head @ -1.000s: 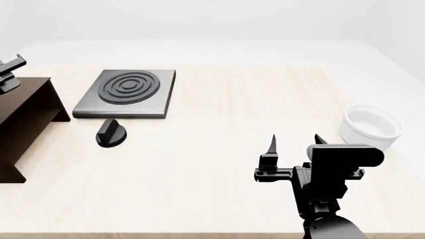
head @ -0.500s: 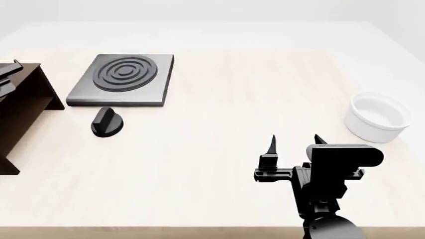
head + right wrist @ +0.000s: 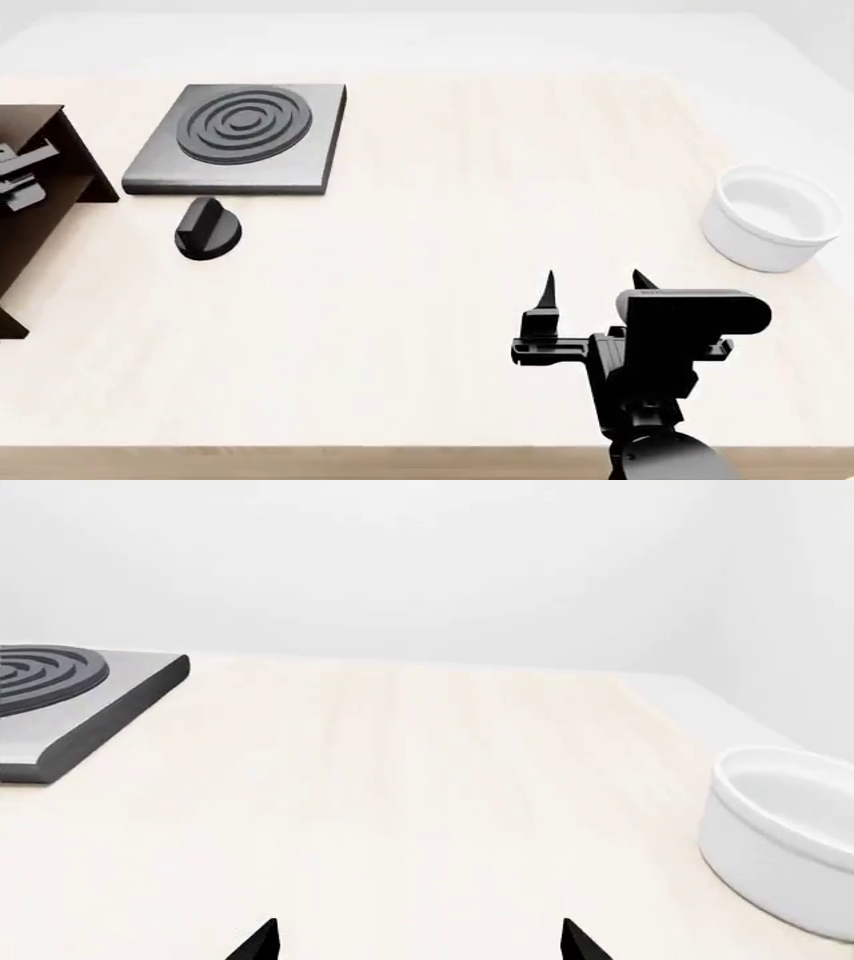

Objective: Put the frying pan on top of the cabinet.

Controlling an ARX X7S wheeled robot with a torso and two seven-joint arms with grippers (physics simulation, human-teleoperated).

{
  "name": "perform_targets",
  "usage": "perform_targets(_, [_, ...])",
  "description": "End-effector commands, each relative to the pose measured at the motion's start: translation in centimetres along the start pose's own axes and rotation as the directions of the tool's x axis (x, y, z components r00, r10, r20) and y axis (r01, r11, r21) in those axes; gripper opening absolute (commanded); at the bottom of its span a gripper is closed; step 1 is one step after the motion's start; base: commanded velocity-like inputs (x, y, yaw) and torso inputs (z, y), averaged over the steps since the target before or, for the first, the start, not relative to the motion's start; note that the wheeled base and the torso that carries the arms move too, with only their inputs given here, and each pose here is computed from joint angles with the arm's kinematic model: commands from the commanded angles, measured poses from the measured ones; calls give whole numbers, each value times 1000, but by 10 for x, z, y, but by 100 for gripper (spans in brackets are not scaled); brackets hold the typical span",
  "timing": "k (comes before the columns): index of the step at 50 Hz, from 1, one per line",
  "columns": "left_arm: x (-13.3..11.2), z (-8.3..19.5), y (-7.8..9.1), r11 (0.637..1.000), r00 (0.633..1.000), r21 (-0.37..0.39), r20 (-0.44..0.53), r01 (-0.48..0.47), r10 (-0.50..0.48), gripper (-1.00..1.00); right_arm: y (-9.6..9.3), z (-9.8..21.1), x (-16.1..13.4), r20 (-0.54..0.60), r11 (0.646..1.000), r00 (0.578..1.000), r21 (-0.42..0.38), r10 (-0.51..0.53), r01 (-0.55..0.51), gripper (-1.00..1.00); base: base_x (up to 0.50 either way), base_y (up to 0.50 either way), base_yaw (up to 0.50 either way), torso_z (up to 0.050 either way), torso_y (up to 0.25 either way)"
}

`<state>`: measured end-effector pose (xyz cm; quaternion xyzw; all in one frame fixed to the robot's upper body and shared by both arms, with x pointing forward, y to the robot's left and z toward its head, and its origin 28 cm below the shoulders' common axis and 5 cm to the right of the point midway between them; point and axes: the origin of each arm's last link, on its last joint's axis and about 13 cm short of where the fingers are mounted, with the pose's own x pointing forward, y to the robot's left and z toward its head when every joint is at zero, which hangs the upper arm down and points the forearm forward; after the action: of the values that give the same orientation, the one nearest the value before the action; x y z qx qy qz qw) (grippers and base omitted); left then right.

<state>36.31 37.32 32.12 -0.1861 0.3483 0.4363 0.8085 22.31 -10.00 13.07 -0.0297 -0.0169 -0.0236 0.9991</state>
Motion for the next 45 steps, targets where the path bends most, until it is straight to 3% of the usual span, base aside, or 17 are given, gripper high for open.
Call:
perform_targets(1, [-6, 7, 4, 999, 998, 18, 48, -47, 46, -100, 0, 0, 0, 1, 1000, 1000, 2, -1, 1, 100, 0, 0, 0, 0, 0])
perform_targets(14, [-5, 6, 4, 999, 998, 22, 41, -48, 47, -100, 0, 0, 0, 0, 1000, 1000, 1, -1, 1, 100, 0, 0, 0, 0, 0])
perform_targets(15, [-5, 6, 4, 998, 998, 26, 44, -53, 52, 100, 0, 0, 0, 0, 1000, 1000, 1, -2, 2, 100, 0, 0, 0, 0, 0])
perform_targets(22, [-8, 10, 4, 1000, 997, 8, 72, -4, 3, 100, 0, -1, 0, -2, 1000, 1000, -1, 1, -1, 100, 0, 0, 0, 0, 0])
perform_targets(45, [-16, 17, 5, 1000, 994, 4, 110, 28, -29, 100, 0, -1, 0, -2, 1000, 1000, -3, 3, -3, 100, 0, 0, 0, 0, 250])
